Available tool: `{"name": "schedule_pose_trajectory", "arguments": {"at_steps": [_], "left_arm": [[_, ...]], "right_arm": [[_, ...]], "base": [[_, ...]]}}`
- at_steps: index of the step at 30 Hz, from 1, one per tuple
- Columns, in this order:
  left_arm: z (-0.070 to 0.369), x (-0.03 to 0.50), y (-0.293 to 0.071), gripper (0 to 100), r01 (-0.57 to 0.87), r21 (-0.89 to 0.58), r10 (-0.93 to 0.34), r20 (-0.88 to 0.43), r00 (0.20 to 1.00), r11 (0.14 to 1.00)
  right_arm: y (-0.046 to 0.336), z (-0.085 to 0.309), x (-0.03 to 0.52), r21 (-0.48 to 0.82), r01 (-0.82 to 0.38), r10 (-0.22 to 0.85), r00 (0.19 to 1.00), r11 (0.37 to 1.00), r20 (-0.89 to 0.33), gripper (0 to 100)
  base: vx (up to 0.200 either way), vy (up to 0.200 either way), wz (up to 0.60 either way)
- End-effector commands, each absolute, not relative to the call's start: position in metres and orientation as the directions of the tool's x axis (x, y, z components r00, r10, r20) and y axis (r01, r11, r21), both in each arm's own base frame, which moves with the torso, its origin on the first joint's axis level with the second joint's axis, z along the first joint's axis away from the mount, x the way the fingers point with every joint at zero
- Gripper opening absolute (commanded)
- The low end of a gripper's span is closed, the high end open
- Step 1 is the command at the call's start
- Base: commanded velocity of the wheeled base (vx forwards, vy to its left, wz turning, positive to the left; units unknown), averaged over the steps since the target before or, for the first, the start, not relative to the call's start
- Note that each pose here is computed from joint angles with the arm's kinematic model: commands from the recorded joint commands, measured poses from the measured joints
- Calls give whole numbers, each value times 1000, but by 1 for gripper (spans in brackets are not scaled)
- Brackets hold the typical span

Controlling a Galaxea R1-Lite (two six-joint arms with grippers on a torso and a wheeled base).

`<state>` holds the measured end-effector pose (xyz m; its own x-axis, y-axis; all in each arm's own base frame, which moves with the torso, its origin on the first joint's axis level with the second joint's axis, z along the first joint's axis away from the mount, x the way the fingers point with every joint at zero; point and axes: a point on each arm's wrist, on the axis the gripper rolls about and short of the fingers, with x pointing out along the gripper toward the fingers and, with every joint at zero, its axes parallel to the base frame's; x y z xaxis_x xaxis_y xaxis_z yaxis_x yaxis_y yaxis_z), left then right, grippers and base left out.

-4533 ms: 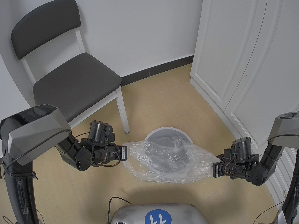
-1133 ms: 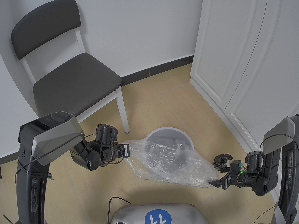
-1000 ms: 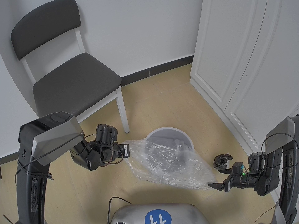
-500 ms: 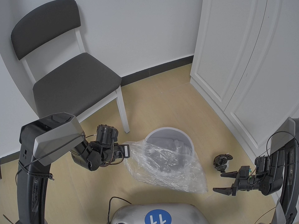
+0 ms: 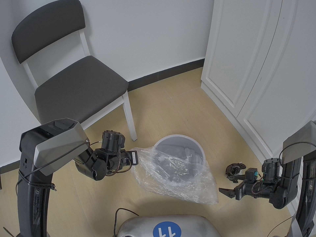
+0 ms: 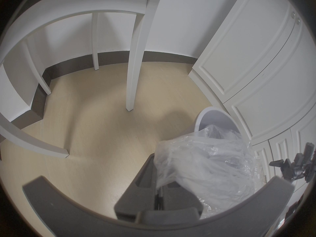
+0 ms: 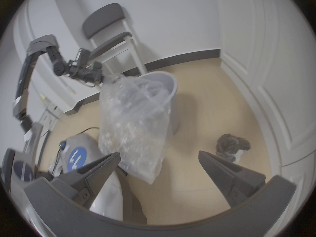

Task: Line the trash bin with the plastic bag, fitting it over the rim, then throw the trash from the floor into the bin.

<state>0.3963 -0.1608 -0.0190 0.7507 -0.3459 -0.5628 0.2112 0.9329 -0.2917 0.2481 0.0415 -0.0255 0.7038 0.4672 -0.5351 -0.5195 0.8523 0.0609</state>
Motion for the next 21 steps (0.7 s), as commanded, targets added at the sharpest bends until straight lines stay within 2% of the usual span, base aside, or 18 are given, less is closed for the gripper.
{"name": "schedule_pose_trajectory", "arguments": {"at_steps": [1,3,8,13,15,17,18,19,21], "left_arm": [[-16,397,-161,0,211,-301,-350,-547,760,930],[-16,397,-161,0,210,-301,-349,-546,762,930],[-18,398,-162,0,206,-310,-351,-546,760,928],[-16,399,-163,0,201,-319,-352,-542,763,926],[-16,400,-162,0,200,-319,-351,-541,764,926],[-17,400,-162,0,200,-320,-352,-541,764,926],[-17,400,-162,0,200,-320,-352,-541,764,926],[-17,400,-162,0,200,-322,-352,-537,766,925],[-19,400,-162,0,199,-321,-352,-540,765,926]], "right_arm": [[93,37,247,45,-486,474,823,873,-314,100],[109,42,252,18,-478,465,842,878,-273,100],[155,54,267,-48,-476,441,846,878,-300,100],[218,67,273,-112,-532,437,783,839,-443,100],[232,68,271,-132,-561,445,760,818,-474,100],[247,64,267,-182,-615,452,719,767,-528,100],[247,64,267,-182,-615,452,719,767,-528,100],[255,55,264,-224,-651,449,694,725,-563,100],[261,46,261,-255,-678,449,676,690,-584,100]], "base": [[0,0,0],[0,0,0],[0,0,0],[0,0,0],[0,0,0],[0,0,0],[0,0,0],[0,0,0],[0,0,0]]}}
